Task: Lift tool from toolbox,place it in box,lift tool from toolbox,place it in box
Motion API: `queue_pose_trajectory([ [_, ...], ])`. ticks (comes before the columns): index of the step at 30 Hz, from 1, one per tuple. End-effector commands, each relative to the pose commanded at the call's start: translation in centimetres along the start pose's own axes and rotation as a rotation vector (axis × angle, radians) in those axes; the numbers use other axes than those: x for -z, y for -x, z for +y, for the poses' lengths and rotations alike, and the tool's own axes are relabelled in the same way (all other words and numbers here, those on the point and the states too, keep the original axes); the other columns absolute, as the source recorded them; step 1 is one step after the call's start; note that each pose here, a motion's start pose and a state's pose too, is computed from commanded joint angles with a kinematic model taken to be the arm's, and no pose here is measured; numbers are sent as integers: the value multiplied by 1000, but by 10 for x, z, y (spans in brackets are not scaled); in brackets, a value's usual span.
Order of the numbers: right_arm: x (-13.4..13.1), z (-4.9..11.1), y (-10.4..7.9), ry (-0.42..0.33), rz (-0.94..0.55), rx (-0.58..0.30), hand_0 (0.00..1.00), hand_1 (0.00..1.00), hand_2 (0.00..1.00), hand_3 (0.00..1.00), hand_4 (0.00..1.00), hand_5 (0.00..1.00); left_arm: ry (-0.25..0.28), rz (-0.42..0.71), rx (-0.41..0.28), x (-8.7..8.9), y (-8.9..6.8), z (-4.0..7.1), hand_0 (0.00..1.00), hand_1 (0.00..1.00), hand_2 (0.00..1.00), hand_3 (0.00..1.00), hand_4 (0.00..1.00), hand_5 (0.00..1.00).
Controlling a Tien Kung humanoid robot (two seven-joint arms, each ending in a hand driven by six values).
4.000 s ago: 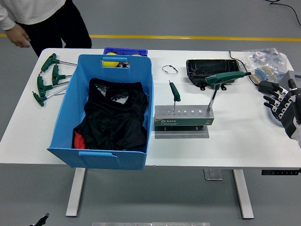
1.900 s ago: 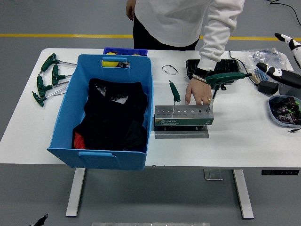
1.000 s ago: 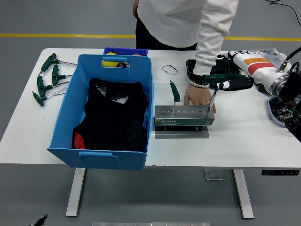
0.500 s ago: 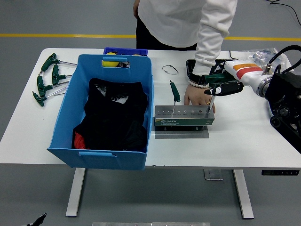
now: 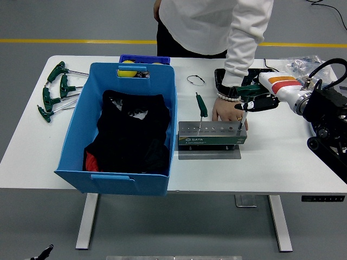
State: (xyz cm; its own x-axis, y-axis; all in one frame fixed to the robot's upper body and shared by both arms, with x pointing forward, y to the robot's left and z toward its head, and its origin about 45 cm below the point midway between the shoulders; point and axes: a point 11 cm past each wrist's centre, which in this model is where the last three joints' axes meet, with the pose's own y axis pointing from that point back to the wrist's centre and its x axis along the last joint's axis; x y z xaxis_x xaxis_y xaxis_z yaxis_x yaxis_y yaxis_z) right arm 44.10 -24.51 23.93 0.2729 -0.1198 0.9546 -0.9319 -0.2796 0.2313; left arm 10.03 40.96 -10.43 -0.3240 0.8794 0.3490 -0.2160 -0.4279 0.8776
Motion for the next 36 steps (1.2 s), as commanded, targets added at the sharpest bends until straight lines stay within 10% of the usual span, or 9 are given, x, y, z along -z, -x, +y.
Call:
queue_pose_trajectory([
  [17,-2,-4,11,12,-43,-9,188,142,161,163,998,782,4,1,0,-2,0,0,785,805,817,729,718,589],
  [36,-7,-1,16,-24,-98,-236,2,2,2,2,998,604,-1,-8,-1,0,0,0,786,805,817,726,718,585],
])
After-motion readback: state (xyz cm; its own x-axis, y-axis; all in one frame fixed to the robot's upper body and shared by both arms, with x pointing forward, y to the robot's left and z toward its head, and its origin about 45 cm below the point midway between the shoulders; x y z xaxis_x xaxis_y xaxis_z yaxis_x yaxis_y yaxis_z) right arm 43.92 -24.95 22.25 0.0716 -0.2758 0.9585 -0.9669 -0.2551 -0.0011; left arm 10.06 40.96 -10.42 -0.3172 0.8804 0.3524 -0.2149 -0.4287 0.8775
